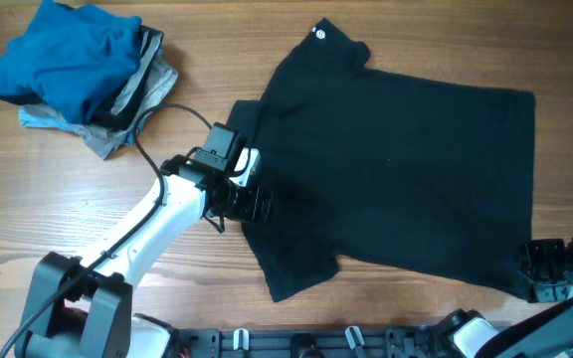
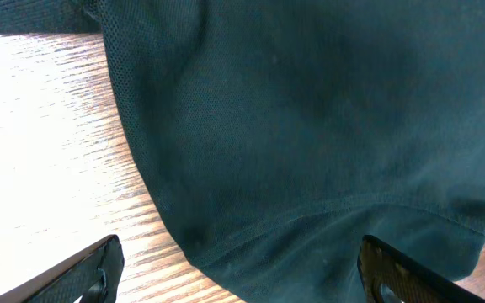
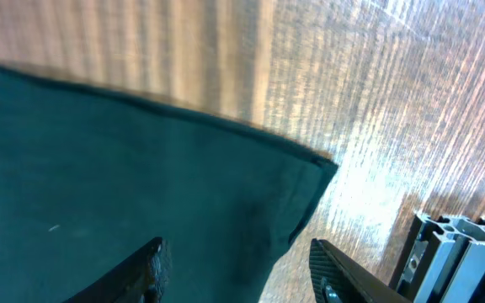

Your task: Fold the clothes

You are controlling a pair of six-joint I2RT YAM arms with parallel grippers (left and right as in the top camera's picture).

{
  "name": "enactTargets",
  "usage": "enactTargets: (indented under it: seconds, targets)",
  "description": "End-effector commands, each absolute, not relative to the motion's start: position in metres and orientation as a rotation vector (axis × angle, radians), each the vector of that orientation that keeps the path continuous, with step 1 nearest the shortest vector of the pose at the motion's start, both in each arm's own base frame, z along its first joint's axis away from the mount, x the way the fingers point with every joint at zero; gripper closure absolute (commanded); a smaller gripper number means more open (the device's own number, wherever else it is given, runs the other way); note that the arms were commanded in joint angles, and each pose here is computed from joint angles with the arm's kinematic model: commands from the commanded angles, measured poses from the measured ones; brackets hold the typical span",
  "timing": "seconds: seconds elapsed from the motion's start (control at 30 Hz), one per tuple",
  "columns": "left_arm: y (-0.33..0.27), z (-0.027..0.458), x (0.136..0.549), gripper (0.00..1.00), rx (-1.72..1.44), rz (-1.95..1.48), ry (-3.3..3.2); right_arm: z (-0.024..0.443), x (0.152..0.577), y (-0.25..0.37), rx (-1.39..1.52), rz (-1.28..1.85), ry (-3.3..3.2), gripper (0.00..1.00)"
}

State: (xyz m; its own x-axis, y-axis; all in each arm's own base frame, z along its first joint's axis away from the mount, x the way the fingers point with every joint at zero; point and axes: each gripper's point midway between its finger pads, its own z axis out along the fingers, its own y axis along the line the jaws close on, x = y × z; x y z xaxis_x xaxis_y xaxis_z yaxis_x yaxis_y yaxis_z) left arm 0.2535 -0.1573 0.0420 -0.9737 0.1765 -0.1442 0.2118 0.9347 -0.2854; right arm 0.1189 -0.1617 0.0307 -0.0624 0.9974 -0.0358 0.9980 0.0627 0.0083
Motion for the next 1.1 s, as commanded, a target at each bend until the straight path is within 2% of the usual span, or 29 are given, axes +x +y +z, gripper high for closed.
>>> enactTargets:
  seconds: [0.0,0.07,0.37,0.47,0.5,0.73,0.87,1.07]
  targets:
    - [-0.155,0.041,0.257,0.11,0.303,-0.443,2.964,0.010,0.103,-0.156,2.222,-0.099,2.286,0.51]
    - [-0.155,0.041,0.258,0.10,0.304,-0.445,2.960,-0.002,0.098,-0.150,2.258,-0.098,2.295,0.59]
    - [-0.155,0.041,0.258,0.09,0.304,-0.445,2.959,-0.016,0.092,-0.145,2.283,-0.102,2.330,0.75]
    - [-0.155,0.041,0.258,0.08,0.304,-0.445,2.959,-0.014,0.094,-0.147,2.270,-0.100,2.333,0.93]
    - [-0.155,0.041,0.258,0.08,0.304,-0.445,2.959,-0.012,0.098,-0.147,2.240,-0.068,2.355,0.95]
    - [-0.155,0.041,0.258,0.08,0.304,-0.445,2.960,0.009,0.129,-0.138,2.065,0.220,2.462,0.96]
    - [-0.155,0.041,0.258,0.08,0.304,-0.445,2.960,0.019,0.160,-0.131,1.888,0.461,2.452,0.96]
    - [-0.168,0.045,0.250,0.09,0.341,-0.569,2.966,0.030,0.190,-0.136,1.771,0.592,2.361,0.96]
